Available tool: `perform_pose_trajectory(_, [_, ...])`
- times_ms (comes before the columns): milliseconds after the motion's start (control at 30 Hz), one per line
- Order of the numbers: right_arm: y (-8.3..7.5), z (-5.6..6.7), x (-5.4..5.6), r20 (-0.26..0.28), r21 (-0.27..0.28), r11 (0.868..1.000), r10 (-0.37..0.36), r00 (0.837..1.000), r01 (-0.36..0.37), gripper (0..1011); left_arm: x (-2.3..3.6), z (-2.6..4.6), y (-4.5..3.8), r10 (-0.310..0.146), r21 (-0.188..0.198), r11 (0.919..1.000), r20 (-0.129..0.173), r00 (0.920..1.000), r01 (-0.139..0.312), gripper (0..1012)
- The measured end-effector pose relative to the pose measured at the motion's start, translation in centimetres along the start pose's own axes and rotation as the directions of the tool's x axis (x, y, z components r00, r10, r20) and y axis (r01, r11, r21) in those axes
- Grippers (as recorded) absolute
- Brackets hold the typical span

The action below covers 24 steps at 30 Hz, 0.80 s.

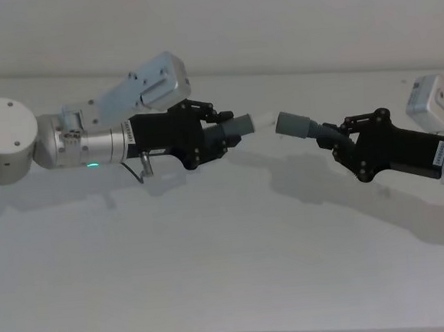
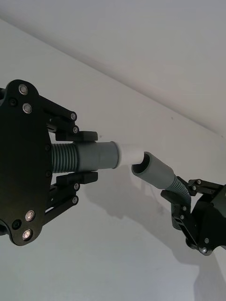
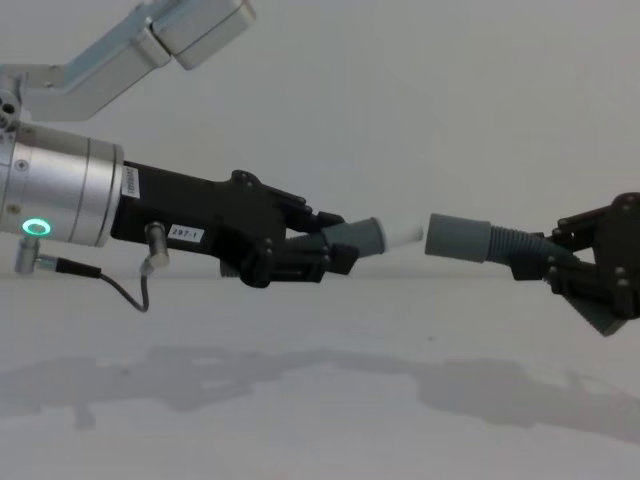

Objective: Use both hands to pick up one end of the pipe from the table, align the ends, and insert them.

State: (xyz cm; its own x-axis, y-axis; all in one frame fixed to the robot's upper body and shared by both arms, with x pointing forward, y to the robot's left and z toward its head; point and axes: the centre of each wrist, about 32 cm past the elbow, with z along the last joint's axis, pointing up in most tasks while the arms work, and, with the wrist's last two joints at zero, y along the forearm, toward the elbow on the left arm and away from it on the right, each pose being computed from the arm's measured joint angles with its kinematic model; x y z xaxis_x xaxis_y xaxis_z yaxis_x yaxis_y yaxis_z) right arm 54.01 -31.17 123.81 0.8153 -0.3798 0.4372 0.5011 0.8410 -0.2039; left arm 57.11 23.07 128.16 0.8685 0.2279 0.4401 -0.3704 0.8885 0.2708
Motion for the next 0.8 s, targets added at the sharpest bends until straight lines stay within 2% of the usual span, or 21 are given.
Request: perform_pose_trajectory(800, [-0.01,0.29,0.32,0.015,0.005,1.0,0.004,1.0,-0.004,166,-0.04,0.22,-0.35,-0.024,-0.015,0.9996,-0.003,0.9997,0.024,377])
